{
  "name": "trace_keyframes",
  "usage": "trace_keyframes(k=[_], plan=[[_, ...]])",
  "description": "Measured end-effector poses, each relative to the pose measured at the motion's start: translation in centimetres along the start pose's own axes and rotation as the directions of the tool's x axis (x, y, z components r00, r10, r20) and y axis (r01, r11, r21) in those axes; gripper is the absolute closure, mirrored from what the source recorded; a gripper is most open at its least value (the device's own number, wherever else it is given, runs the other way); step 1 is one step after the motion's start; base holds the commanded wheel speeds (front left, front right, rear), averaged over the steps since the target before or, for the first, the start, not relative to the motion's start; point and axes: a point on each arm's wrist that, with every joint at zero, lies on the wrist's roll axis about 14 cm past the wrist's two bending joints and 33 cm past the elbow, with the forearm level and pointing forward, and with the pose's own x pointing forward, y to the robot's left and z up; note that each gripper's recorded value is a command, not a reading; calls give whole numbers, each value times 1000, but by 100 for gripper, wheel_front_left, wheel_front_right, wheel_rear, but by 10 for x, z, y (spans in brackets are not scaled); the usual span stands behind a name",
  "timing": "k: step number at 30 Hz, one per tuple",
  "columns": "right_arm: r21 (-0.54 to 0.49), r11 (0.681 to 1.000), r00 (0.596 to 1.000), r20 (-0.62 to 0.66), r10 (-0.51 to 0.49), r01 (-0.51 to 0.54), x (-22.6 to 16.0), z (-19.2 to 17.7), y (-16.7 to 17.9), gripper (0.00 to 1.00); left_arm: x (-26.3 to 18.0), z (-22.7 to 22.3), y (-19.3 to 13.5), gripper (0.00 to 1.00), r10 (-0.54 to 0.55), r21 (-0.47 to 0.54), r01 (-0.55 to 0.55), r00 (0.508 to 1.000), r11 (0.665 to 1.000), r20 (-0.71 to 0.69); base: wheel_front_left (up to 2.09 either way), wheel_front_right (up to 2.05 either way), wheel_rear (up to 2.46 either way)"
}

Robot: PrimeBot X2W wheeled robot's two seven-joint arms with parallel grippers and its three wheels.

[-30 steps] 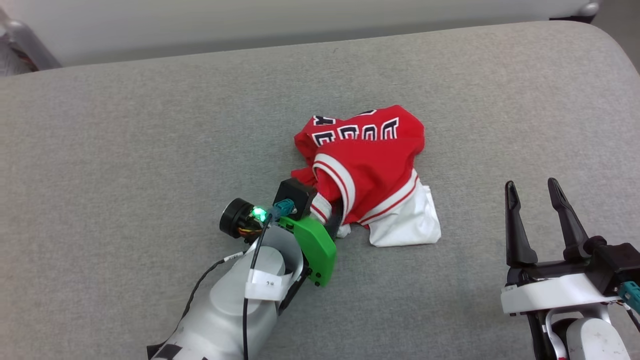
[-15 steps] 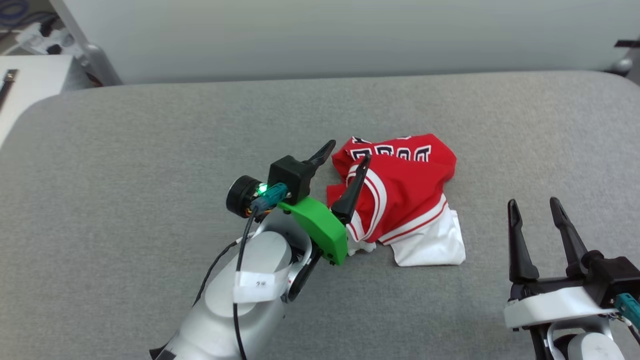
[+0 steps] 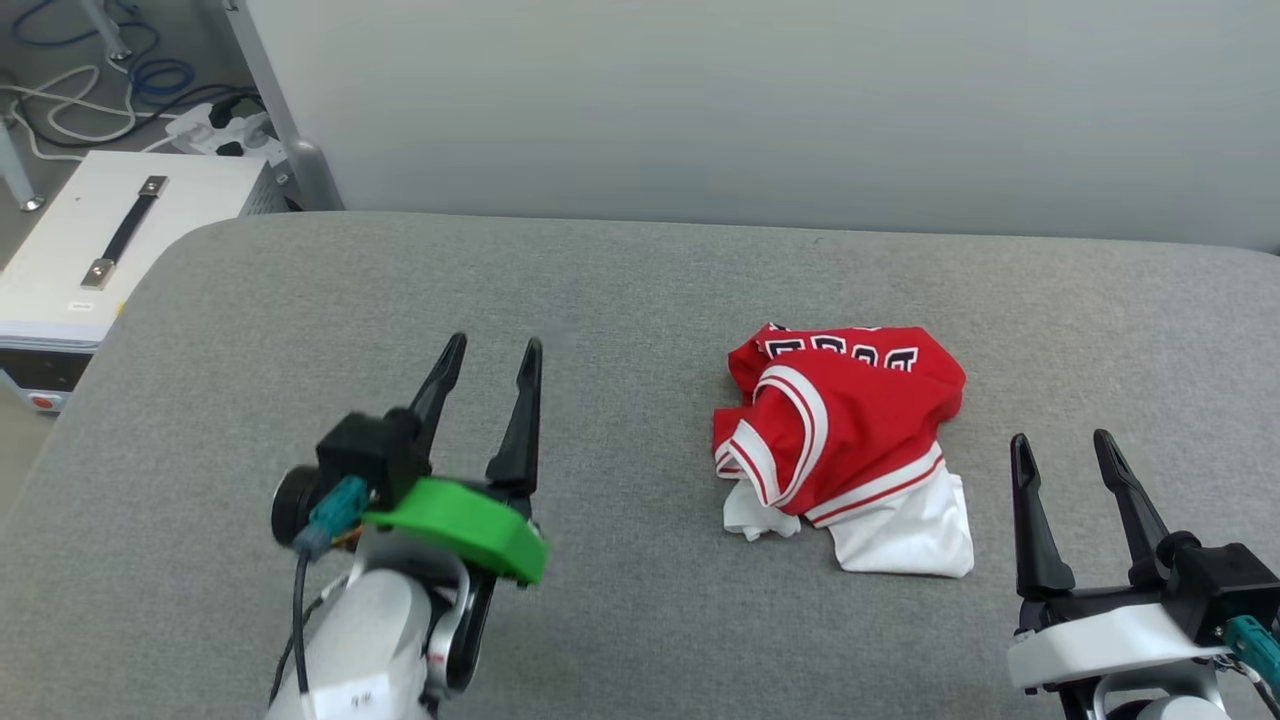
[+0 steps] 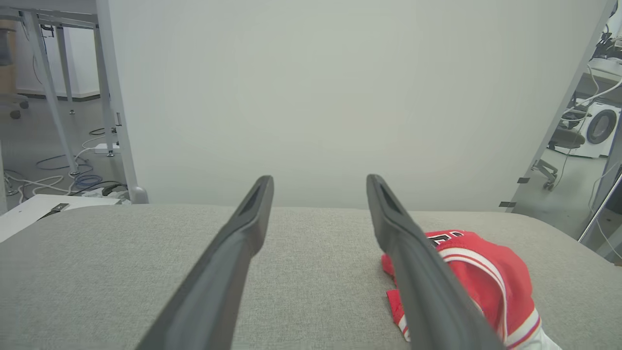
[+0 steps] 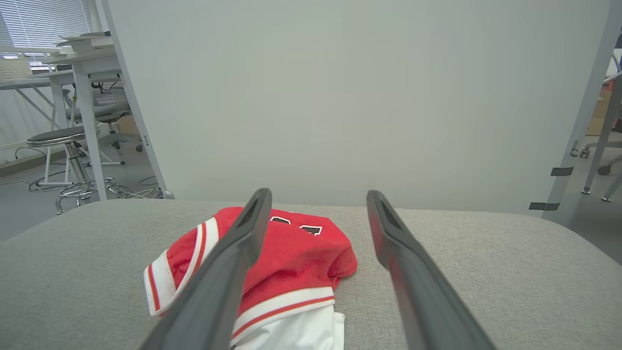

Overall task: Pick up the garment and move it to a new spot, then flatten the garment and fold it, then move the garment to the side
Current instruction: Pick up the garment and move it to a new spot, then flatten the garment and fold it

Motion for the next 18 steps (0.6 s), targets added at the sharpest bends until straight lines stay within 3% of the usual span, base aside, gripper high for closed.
trace_keyframes(k=[7, 18], plan=[[-1, 1000, 1000, 6, 2, -2, -4, 3, 1, 0, -34, -9, 5, 0, 62, -11, -63, 998, 998, -9, 0, 0, 0], [6, 1000, 1000, 15, -6, 6, -7, 6, 0, 0, -50, -24, -3, 0, 38, 2, -37, 998, 999, -46, 0, 0, 0]])
